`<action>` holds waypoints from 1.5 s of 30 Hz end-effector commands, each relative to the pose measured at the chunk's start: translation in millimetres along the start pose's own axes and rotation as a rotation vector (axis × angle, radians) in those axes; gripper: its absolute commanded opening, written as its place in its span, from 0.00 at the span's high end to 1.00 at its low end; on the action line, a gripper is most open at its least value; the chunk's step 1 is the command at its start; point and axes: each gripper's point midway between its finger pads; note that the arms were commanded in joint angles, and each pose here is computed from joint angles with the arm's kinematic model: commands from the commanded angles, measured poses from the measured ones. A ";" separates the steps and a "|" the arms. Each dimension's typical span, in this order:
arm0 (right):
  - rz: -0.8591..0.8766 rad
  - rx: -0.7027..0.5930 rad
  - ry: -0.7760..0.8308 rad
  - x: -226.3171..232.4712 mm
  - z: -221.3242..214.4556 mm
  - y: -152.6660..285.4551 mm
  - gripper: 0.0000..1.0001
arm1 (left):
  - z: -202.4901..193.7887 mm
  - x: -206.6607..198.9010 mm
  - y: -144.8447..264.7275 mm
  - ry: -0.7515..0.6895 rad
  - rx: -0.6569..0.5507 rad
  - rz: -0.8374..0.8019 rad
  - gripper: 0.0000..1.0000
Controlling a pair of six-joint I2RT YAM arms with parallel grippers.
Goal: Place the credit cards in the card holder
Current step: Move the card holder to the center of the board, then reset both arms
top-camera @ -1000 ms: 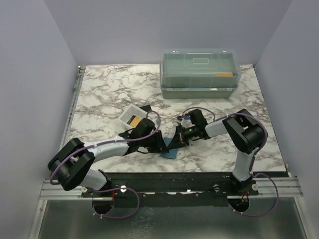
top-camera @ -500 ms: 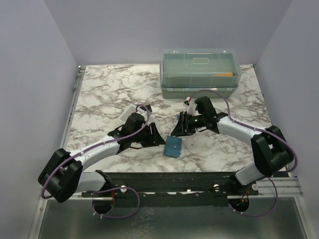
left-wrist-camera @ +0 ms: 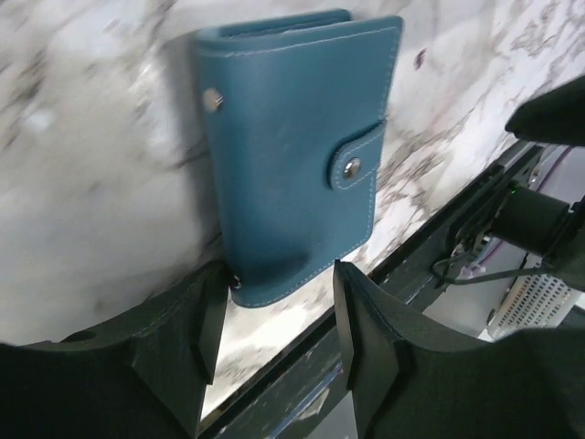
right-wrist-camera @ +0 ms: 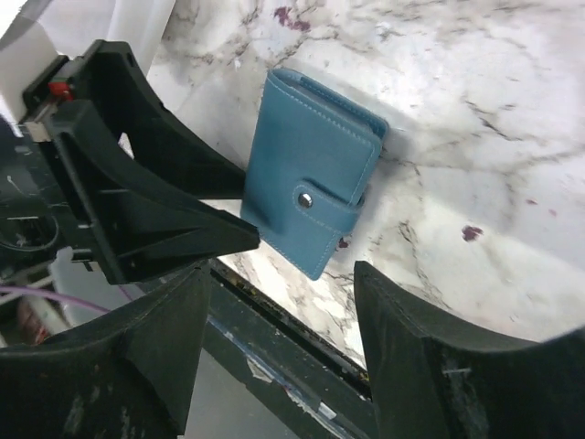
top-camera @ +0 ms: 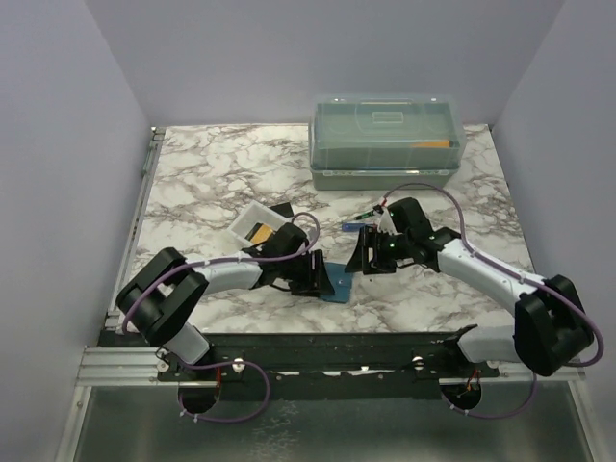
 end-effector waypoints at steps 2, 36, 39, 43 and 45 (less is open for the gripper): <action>-0.263 -0.146 0.021 -20.0 27.2 48.5 0.30 | 11.2 -27.9 -31.5 -0.074 -0.009 -0.029 0.47; -0.480 -1.088 0.336 84.3 91.5 370.2 0.00 | 37.0 -289.7 172.6 -0.614 -0.501 -0.576 0.02; -0.476 -1.195 0.418 102.9 93.2 403.6 0.00 | 49.4 -295.7 242.1 -0.671 -0.731 -0.593 0.01; -0.499 -1.293 0.462 114.1 91.0 436.0 0.01 | 58.9 -291.8 317.6 -0.694 -0.982 -0.592 0.01; -0.518 -1.323 0.458 114.3 88.6 446.6 0.00 | 59.4 -285.8 343.8 -0.696 -1.065 -0.592 0.01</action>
Point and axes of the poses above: each gripper's point midway between its finger pads, its own y axis back along the fingers, its own x axis along the line the jaws close on, z = x × y, and after that the axes turned 15 degrees about y, right-handed
